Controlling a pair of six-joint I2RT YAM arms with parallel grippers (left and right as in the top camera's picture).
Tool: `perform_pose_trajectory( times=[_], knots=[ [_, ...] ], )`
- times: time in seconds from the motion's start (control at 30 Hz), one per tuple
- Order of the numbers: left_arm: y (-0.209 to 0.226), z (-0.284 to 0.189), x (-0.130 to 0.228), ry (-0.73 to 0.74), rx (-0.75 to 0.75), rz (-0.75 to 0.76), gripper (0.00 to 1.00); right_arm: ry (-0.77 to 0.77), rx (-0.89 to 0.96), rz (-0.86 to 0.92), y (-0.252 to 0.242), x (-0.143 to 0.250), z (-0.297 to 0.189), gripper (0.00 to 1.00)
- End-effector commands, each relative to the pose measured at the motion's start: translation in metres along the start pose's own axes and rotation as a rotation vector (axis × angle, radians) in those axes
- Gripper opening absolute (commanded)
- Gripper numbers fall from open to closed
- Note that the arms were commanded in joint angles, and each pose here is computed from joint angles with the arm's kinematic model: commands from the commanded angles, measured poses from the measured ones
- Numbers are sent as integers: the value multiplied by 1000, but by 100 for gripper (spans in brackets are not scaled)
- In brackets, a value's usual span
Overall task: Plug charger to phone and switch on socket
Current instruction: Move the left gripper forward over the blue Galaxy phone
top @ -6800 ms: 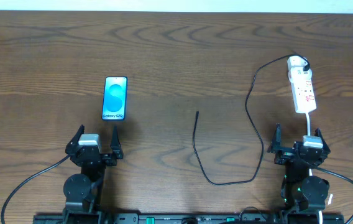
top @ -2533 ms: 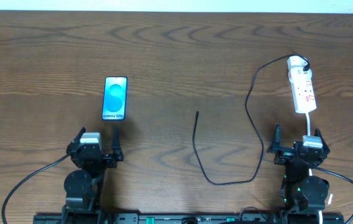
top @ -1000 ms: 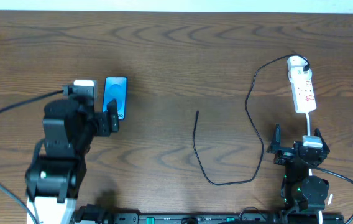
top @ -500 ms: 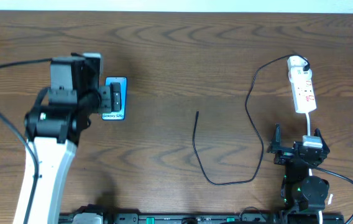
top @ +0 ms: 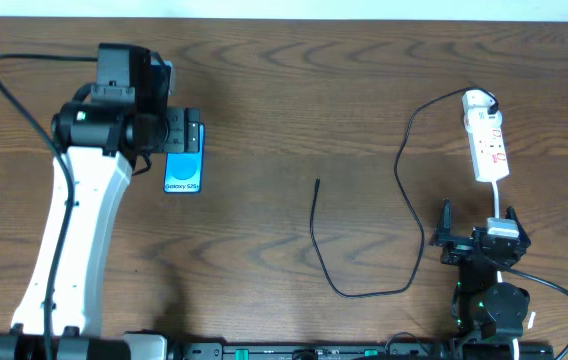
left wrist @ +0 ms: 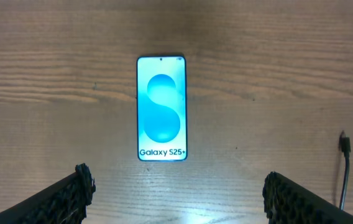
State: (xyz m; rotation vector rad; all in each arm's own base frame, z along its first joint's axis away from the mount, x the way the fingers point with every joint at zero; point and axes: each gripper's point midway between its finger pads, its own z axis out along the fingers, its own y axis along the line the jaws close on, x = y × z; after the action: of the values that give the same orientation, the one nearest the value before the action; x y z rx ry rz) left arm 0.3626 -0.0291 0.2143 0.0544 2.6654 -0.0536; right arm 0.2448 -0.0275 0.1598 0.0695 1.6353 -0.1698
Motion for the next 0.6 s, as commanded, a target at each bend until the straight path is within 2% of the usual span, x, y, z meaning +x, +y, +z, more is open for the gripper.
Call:
perform_pose_trajectory(
  times=[0.0,0.57],
  knots=[
    [2,5,-10,19,-11,11,89,-1,-3,-9,1,0,0,99],
    [41,53,4,171,-30,-85,89,-1,-3,-9,1,0,0,99]
  ],
)
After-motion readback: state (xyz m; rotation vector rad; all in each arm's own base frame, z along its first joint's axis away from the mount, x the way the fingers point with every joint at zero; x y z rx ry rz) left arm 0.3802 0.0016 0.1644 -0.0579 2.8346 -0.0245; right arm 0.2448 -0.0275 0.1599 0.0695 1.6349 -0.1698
